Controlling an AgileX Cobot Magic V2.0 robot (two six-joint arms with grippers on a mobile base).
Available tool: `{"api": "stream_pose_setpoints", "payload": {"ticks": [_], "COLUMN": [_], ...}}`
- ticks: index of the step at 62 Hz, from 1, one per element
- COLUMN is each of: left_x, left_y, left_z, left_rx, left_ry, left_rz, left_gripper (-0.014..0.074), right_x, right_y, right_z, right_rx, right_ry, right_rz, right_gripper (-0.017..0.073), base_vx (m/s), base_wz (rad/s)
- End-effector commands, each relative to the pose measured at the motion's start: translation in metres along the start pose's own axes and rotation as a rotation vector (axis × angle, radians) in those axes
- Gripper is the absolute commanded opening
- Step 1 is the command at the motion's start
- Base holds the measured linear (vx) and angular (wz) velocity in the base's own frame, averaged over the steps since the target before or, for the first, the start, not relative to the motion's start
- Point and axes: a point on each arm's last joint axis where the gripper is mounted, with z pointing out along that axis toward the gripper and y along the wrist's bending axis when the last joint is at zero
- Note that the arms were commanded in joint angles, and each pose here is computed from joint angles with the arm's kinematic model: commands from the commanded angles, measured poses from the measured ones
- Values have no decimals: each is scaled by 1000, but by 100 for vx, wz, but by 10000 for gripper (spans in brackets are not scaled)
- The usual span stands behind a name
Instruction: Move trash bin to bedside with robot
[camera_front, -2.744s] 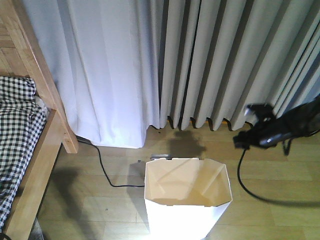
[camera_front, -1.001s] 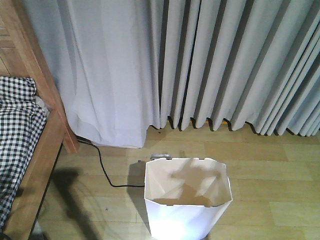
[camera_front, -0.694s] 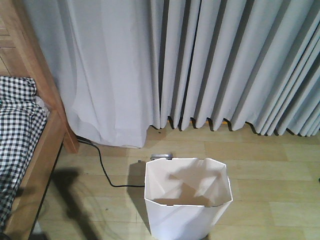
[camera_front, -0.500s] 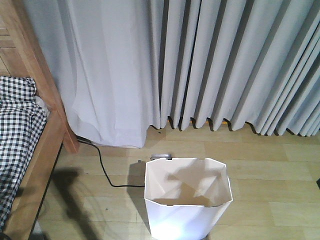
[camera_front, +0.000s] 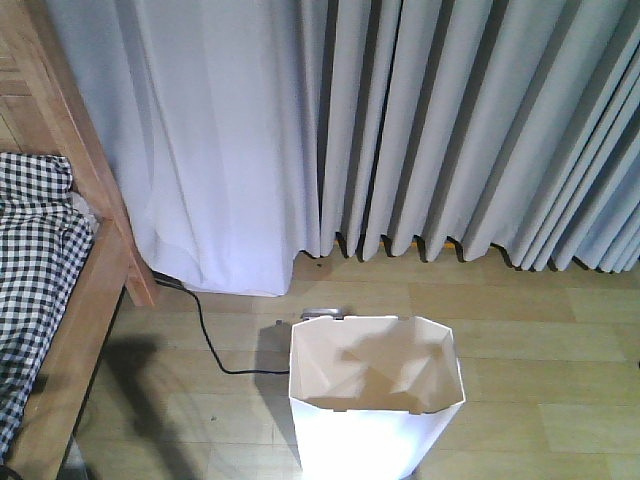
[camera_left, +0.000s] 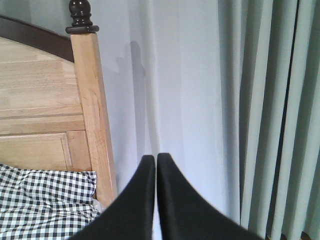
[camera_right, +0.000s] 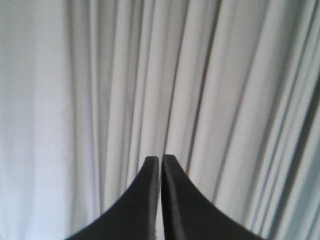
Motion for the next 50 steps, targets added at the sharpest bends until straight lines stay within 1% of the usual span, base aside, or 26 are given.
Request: {"api": "stream_pose_setpoints", "payload": {"ticks": [1,6,12,17,19,26,50], "left_x": [-3,-3,-3,-3,-3,-3,-3], "left_y": [0,0,0,0,0,0,0], "left_z": [0,0,0,0,0,0,0], "left_rx": [7,7,7,7,7,7,7], "left_ry": [-69,-69,-69,-69,-69,-68,-68], "left_rz": [-23,-23,-23,-23,-23,-23,-23], "left_gripper": [-6,-6,-6,-6,-6,-6,-6], "right_x": [-8,6,30,49,52,54,53], "right_y": [-6,-5,-3,-1,0,0,0], "right_z": [-3,-4,-7,-11,-12,-14,-14], "right_rx": [64,73,76,76,75,74,71], "right_ry": [-86,-129,-168,-172,-150,-134,-141], "right_rz": [16,32,29,29,30,9,17], "right_gripper": [-8,-8,-8,-8,-8,-8,-8], "base_vx": [0,0,0,0,0,0,0], "base_wz": [0,0,0,0,0,0,0]}}
